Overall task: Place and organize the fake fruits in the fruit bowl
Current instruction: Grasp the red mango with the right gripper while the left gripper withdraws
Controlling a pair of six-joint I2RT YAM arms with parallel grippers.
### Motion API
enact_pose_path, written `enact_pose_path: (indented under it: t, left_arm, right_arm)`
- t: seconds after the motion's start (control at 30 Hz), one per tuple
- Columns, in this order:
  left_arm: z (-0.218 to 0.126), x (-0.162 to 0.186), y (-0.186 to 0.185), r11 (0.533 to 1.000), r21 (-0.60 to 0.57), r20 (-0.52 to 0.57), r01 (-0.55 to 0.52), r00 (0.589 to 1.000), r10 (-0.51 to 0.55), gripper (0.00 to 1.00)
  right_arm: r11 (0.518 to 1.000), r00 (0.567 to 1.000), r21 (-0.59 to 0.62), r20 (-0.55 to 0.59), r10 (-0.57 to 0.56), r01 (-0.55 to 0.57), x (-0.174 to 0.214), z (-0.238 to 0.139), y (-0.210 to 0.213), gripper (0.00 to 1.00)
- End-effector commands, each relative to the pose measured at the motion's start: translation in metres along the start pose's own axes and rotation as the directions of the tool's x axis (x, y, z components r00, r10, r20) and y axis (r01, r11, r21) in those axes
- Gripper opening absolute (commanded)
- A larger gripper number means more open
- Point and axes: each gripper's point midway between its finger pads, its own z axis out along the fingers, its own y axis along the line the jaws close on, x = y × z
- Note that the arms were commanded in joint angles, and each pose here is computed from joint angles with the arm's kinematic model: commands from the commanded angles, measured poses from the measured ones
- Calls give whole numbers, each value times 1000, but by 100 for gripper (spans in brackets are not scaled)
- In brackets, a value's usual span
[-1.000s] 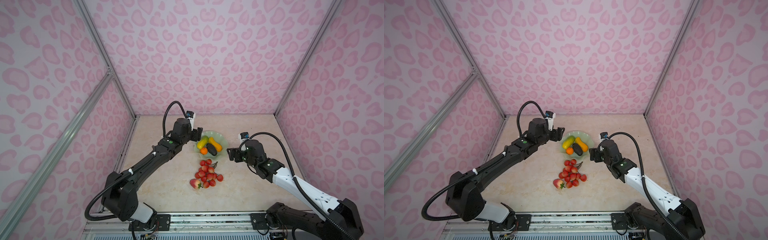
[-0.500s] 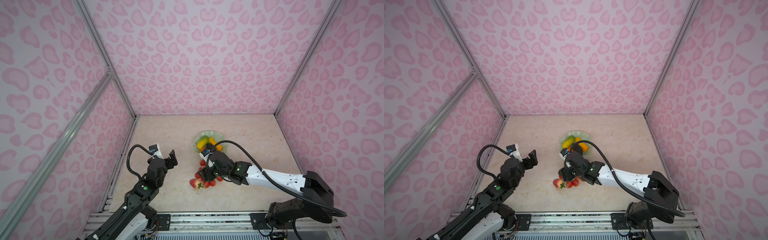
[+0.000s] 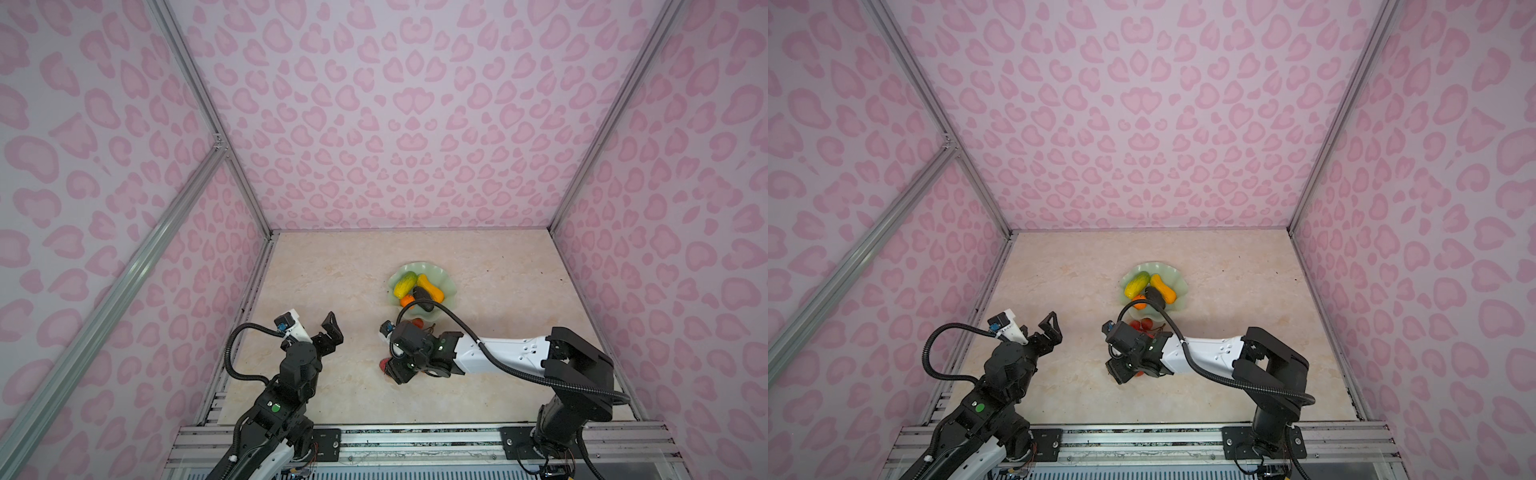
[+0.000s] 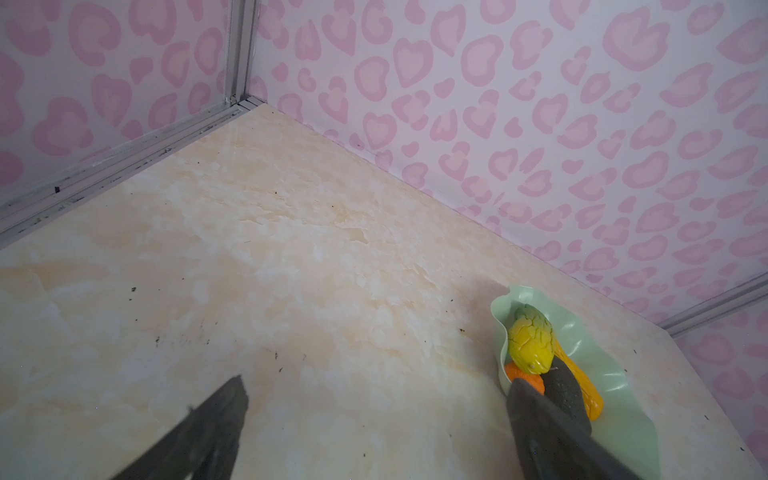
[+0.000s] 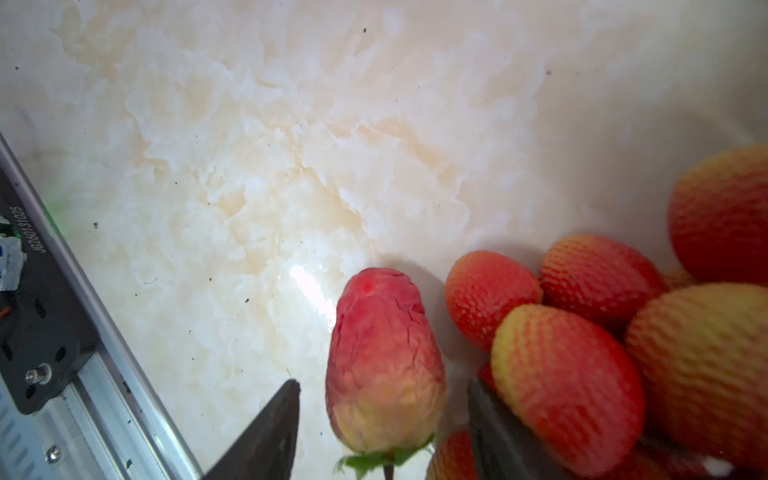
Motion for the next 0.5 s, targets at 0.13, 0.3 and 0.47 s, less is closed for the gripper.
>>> enact_pose_path:
  t: [0.13,0.3,0.47]
  left_arm:
    - [-2,-1,1,1000,-10,-12,9,1000,-9,99]
    - [-2,0,4,1000,-18,-5,6,1000,-6,99]
    - [-3,-3,3,1000,-12,0,3,1000,-3,99]
  right_arm:
    - [1000,998,-22,-65,-10,9,7,17,5,54]
    - [999,996,-43,-82,-21,17,7,22,9,26]
    - [994,1000,-105,1,4,-4,-15,0,20,14]
